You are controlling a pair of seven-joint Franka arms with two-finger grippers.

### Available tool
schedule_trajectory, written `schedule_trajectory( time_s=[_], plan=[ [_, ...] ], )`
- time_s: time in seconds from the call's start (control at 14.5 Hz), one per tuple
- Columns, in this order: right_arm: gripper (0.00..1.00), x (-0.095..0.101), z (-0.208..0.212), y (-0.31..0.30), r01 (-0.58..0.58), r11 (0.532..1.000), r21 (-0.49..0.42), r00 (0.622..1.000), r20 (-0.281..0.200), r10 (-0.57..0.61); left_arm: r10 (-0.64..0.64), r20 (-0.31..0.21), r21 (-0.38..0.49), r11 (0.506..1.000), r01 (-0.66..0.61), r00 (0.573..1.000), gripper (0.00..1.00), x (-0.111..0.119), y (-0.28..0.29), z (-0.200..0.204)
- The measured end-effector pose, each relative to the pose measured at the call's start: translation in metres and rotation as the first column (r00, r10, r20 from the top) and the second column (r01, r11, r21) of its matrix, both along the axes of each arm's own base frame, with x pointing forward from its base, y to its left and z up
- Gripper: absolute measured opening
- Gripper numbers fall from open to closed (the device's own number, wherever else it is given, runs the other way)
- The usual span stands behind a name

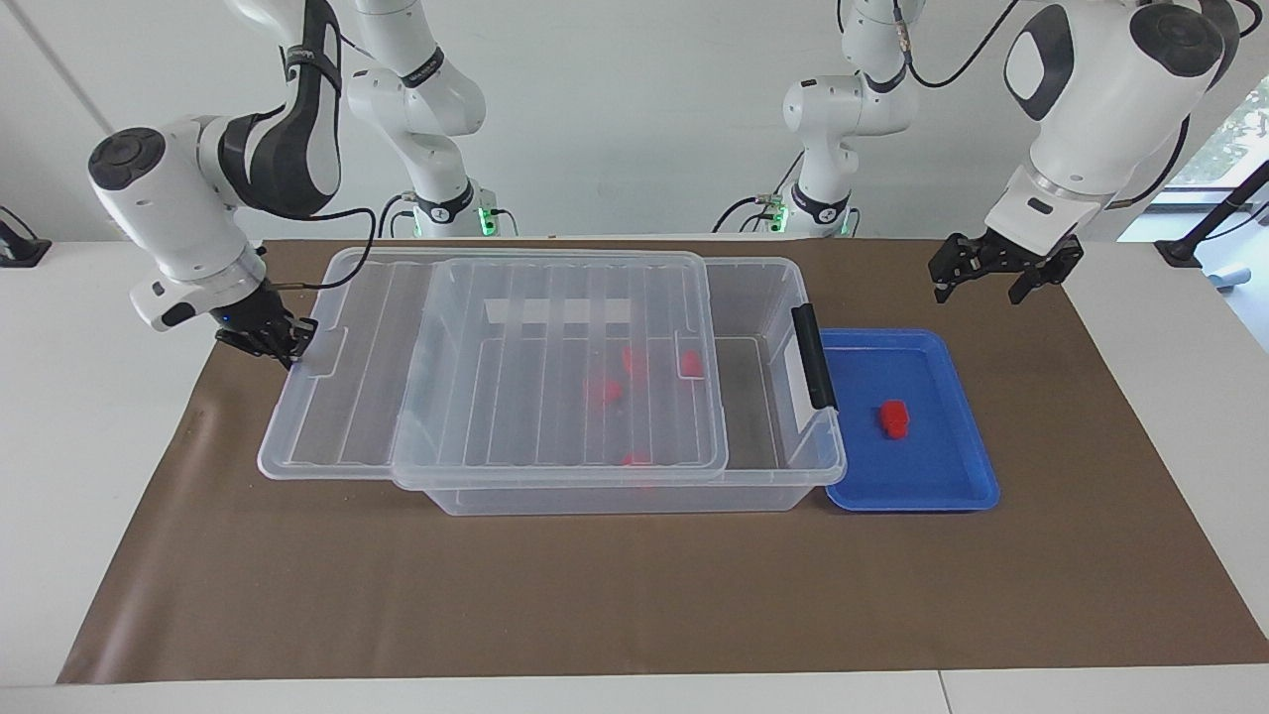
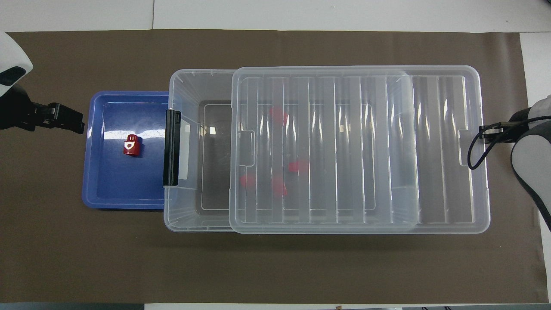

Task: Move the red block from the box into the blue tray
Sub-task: 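Slide the clear lid back over the box with the right gripper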

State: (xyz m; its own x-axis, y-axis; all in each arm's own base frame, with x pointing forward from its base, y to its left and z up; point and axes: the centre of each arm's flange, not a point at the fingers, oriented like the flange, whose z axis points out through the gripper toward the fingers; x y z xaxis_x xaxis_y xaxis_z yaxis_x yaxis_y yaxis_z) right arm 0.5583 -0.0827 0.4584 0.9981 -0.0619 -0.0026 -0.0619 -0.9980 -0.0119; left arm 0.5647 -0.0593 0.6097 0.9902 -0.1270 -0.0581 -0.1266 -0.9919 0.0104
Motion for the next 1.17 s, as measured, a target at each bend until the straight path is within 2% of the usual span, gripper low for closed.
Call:
schedule_trajectory(
  time_s=[0.14, 0.34, 0.55, 0.83, 1.17],
  plan=[
    [0.01, 0.001, 0.000, 0.014, 0.023, 1.000, 0.000, 1.000, 0.000, -0.023, 0.011, 0.005, -0.023, 1.000, -0.010, 1.000, 1.00, -0.005, 0.007, 0.016],
    [0.01, 0.001, -0.001, 0.036, 0.050, 0.999, 0.000, 0.999, -0.005, -0.050, 0.002, 0.018, -0.023, 1.000, -0.001, 1.000, 1.00, -0.032, 0.005, 0.044],
    [0.01, 0.002, -0.001, 0.060, 0.086, 0.996, -0.001, 0.996, -0.007, -0.086, -0.003, 0.026, -0.020, 1.000, 0.004, 1.000, 1.00, -0.052, 0.003, 0.049],
    [0.01, 0.002, -0.001, 0.080, 0.119, 0.993, -0.001, 0.993, -0.007, -0.119, -0.003, 0.016, -0.020, 1.000, 0.003, 1.000, 1.00, -0.048, 0.003, 0.046],
    [0.01, -0.002, 0.001, 0.125, 0.145, 0.989, -0.004, 0.989, -0.005, -0.145, -0.004, -0.015, -0.023, 1.000, 0.003, 1.000, 1.00, -0.026, 0.003, 0.042]
  ],
)
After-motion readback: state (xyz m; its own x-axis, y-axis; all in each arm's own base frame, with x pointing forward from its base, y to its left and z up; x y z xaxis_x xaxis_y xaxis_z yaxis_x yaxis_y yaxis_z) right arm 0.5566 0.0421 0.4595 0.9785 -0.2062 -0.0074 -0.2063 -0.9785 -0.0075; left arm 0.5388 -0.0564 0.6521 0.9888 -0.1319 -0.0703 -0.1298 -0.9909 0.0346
